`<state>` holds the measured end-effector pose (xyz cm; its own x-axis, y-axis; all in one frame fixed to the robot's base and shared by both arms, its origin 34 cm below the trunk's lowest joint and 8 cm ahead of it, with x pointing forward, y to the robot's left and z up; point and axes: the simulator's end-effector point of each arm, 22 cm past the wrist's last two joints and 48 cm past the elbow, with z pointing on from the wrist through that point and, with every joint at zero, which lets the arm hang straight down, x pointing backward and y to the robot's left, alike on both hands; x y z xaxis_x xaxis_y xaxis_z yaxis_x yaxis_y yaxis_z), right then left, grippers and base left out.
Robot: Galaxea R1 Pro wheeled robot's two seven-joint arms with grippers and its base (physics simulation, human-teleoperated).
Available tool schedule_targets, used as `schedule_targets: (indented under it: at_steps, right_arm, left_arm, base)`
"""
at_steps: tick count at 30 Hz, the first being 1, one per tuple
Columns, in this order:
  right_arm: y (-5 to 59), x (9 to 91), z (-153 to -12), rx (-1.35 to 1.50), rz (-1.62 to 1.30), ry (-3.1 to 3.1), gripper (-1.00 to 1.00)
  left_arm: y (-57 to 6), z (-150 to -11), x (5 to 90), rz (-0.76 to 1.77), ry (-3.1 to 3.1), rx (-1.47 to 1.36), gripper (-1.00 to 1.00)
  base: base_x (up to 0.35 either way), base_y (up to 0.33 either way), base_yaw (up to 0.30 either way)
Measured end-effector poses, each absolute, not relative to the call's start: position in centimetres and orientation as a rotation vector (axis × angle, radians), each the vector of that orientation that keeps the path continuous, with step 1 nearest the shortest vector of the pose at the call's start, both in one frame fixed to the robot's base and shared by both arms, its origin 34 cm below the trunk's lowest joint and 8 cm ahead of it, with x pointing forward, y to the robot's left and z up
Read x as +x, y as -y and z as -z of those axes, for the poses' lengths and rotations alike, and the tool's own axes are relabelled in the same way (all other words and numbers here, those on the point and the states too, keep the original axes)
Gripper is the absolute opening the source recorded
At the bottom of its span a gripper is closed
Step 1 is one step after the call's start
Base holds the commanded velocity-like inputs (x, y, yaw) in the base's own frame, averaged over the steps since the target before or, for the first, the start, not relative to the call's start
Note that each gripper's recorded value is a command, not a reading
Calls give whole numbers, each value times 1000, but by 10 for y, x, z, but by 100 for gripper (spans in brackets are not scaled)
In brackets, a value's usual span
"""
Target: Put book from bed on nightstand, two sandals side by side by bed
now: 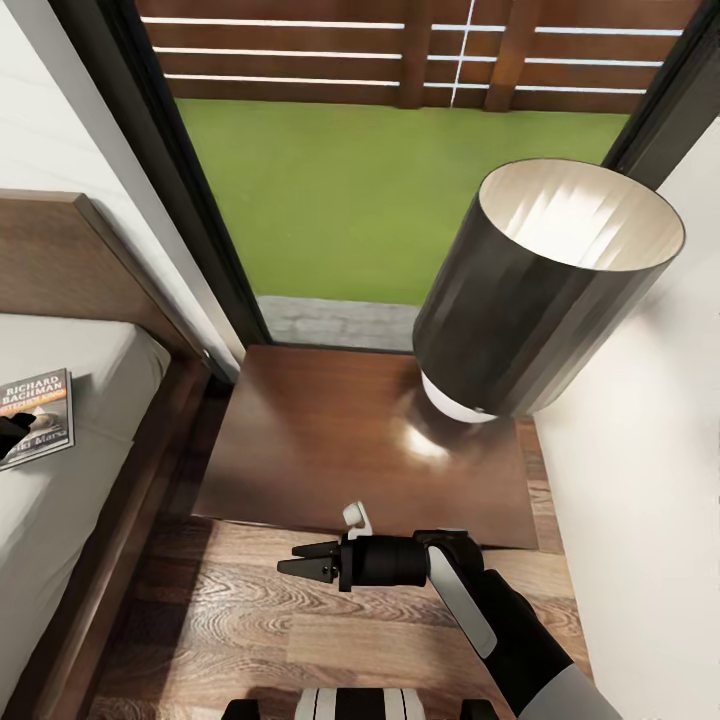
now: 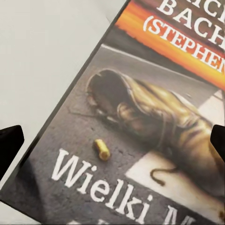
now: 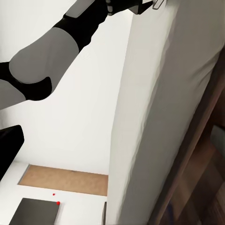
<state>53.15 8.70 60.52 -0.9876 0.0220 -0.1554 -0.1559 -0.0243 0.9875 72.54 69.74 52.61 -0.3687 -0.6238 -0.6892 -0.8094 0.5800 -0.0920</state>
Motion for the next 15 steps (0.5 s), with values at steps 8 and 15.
schedule_targets:
  at_steps: [8,15]
  right_arm:
    - [-87,531,-605,-146,-2158,-2103,100]
    - [-87,531,-605,-146,-2158,-2103,100]
  left_arm:
    - [-697,-526,725,-342,-2114,-1136,100]
    - [-697,-526,726,-340,-2114,-1135,100]
  base:
    - [-4,-4,0]
    - [0,0,0]
